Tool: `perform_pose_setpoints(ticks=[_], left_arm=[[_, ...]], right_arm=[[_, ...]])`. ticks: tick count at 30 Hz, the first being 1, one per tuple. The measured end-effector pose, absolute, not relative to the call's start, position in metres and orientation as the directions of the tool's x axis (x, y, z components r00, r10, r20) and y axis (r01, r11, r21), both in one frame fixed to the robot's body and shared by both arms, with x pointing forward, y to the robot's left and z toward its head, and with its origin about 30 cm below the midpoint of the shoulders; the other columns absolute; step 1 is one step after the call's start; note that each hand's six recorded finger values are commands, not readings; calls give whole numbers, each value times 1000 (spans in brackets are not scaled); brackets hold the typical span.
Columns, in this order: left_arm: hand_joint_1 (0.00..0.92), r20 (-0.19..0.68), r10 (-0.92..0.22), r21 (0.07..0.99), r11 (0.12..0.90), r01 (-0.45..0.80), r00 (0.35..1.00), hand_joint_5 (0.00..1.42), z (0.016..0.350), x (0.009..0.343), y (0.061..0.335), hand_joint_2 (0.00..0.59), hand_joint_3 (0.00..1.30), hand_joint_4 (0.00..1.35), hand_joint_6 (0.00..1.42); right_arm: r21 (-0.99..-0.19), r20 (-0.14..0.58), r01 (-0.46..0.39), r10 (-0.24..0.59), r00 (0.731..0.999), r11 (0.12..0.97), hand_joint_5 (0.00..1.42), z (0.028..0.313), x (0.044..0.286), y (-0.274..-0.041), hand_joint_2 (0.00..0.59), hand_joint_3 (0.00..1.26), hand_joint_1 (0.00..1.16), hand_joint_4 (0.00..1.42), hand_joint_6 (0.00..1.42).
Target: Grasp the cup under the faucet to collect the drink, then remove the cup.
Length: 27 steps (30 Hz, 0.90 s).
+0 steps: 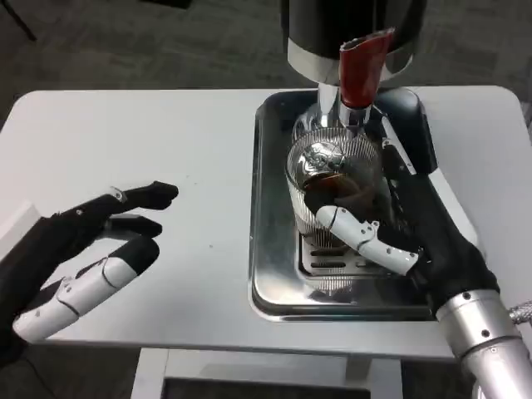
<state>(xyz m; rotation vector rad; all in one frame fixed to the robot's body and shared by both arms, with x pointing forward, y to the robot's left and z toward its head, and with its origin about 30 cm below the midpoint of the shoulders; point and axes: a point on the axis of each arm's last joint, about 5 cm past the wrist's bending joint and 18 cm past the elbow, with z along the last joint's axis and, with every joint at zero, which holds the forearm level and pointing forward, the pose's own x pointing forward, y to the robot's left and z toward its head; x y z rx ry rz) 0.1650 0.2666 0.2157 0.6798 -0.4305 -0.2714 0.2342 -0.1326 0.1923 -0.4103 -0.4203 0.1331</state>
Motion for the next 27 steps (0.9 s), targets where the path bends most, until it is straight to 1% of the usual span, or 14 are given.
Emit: perform_pose_setpoints(ticks=[13,16,23,27], left_arm=[[78,294,-372,655,749,97,881,338,216,164,268,157,296,246,281],[78,294,-369,655,749,95,882,342,216,164,268,158,298,249,281],[78,293,-367,656,749,94,883,346,216,164,269,158,307,254,280],[78,289,-362,655,750,93,886,347,215,163,270,159,311,255,280]], right_arm=[[-465,370,-26,221,902,885,65,193,235,-130,220,0,620,0,188],[-468,370,-26,222,902,884,76,193,235,-130,213,0,633,0,193],[-480,369,-12,214,904,877,140,192,235,-128,217,0,651,2,252],[-489,367,-2,208,907,872,168,191,235,-125,208,0,664,30,286]])
